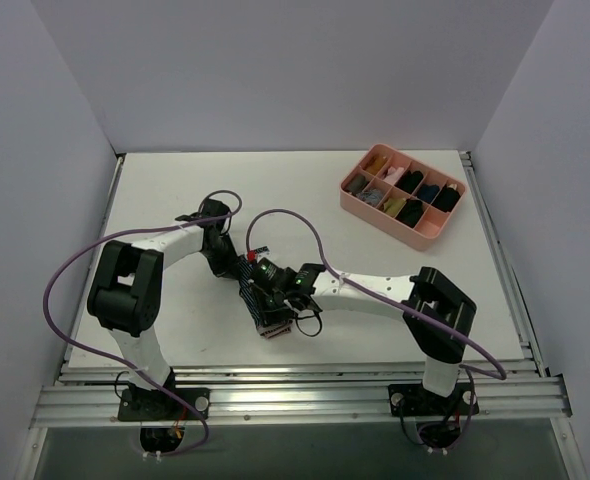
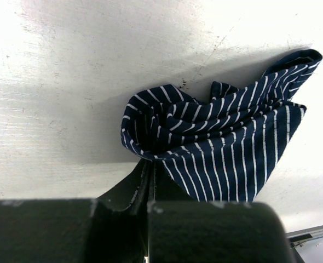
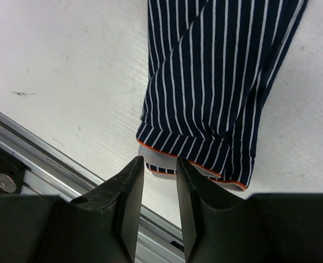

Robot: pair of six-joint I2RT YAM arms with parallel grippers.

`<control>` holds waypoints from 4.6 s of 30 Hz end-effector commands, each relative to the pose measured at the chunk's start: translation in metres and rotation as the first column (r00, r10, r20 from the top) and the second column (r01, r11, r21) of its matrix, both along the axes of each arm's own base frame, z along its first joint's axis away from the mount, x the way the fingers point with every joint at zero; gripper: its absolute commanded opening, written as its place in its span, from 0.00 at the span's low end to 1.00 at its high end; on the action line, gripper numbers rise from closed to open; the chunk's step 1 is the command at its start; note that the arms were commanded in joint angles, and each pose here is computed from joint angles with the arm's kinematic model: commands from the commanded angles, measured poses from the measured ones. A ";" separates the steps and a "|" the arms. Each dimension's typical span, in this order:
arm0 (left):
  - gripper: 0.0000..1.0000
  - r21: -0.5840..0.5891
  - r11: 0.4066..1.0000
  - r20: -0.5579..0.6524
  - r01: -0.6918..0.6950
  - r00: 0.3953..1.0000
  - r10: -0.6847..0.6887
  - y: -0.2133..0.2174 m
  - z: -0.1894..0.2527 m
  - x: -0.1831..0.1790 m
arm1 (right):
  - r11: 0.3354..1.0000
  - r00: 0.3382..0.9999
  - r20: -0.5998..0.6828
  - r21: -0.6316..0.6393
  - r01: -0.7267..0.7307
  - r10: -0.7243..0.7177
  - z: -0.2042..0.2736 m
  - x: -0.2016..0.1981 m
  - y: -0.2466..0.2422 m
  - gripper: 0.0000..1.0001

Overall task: Roll the underwear
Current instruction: Fold the underwear

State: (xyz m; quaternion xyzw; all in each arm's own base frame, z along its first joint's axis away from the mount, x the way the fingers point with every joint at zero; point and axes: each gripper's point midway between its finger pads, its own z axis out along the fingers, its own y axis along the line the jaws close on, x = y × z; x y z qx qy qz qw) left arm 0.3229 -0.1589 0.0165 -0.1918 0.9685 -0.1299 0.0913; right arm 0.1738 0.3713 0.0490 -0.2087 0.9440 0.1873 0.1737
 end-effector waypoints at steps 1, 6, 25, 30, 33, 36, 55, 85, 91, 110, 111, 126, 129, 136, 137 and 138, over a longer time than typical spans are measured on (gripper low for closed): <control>0.02 0.035 0.999 -0.023 -0.006 1.000 0.007 0.008 0.000 -0.010 | 1.000 0.999 0.050 -0.024 -0.011 0.012 0.008 0.009 0.005 0.27; 0.02 0.032 0.999 -0.023 -0.011 1.000 0.012 0.008 -0.001 -0.011 | 0.999 0.999 0.049 -0.034 -0.022 0.023 0.006 0.012 0.013 0.29; 0.02 0.044 0.999 -0.032 0.001 0.999 0.000 0.009 -0.002 -0.010 | 0.979 0.995 0.076 -0.198 -0.055 0.072 -0.023 -0.006 0.002 0.12; 0.02 0.057 0.998 -0.035 0.010 0.999 -0.008 0.011 -0.003 -0.009 | 0.971 0.994 0.078 -0.231 -0.057 0.077 -0.026 -0.009 -0.010 0.00; 0.02 0.066 0.998 -0.041 0.018 0.999 -0.015 0.012 -0.005 -0.009 | 0.973 0.994 0.075 -0.222 -0.064 0.082 -0.027 -0.015 -0.016 0.00; 0.02 0.066 0.998 -0.040 0.019 0.999 -0.016 0.013 -0.006 -0.007 | 0.977 0.994 0.080 -0.205 -0.062 0.080 -0.021 -0.017 -0.018 0.00; 0.02 0.079 0.996 -0.057 0.045 0.998 -0.041 0.017 -0.016 -0.006 | 0.983 0.991 0.083 -0.164 -0.087 0.102 -0.004 -0.028 -0.033 0.00; 0.02 -0.015 0.995 -0.011 0.095 0.995 -0.095 0.002 -0.003 0.001 | 0.961 0.977 0.051 -0.198 -0.192 0.205 -0.021 -0.045 -0.056 0.00; 0.02 -0.015 0.995 -0.014 0.103 0.995 -0.103 0.002 -0.003 0.000 | 0.956 0.975 0.058 -0.215 -0.198 0.215 -0.020 -0.043 -0.058 0.04; 0.20 -0.110 0.986 0.072 0.126 0.990 -0.119 -0.018 0.033 0.018 | 0.979 0.979 0.061 -0.077 -0.190 0.195 0.017 -0.037 -0.034 0.20; 0.24 -0.116 0.985 0.077 0.125 0.990 -0.117 -0.018 0.036 0.017 | 0.984 0.982 0.073 -0.034 -0.172 0.175 0.030 -0.030 -0.027 0.24; 0.48 -0.198 0.976 0.166 0.085 0.985 -0.052 -0.024 0.087 0.008 | 0.999 1.000 0.008 0.018 -0.030 0.029 0.023 0.048 -0.045 0.36; 0.48 -0.206 0.976 0.134 0.070 0.990 -0.042 -0.022 0.079 -0.006 | 0.999 0.999 -0.024 0.033 -0.032 0.033 0.013 0.042 -0.045 0.39; 0.48 -0.217 0.975 0.088 0.043 0.996 -0.025 -0.018 0.063 -0.031 | 0.999 0.996 -0.080 0.021 -0.026 0.028 -0.015 0.020 -0.063 0.39; 0.48 -0.217 0.975 0.086 0.040 0.996 -0.022 -0.017 0.062 -0.033 | 0.999 0.996 -0.085 0.018 -0.027 0.028 -0.018 0.018 -0.065 0.38; 0.48 -0.218 0.975 0.086 0.039 0.996 -0.021 -0.016 0.063 -0.035 | 0.999 0.995 -0.090 0.014 -0.029 0.031 -0.021 0.017 -0.066 0.37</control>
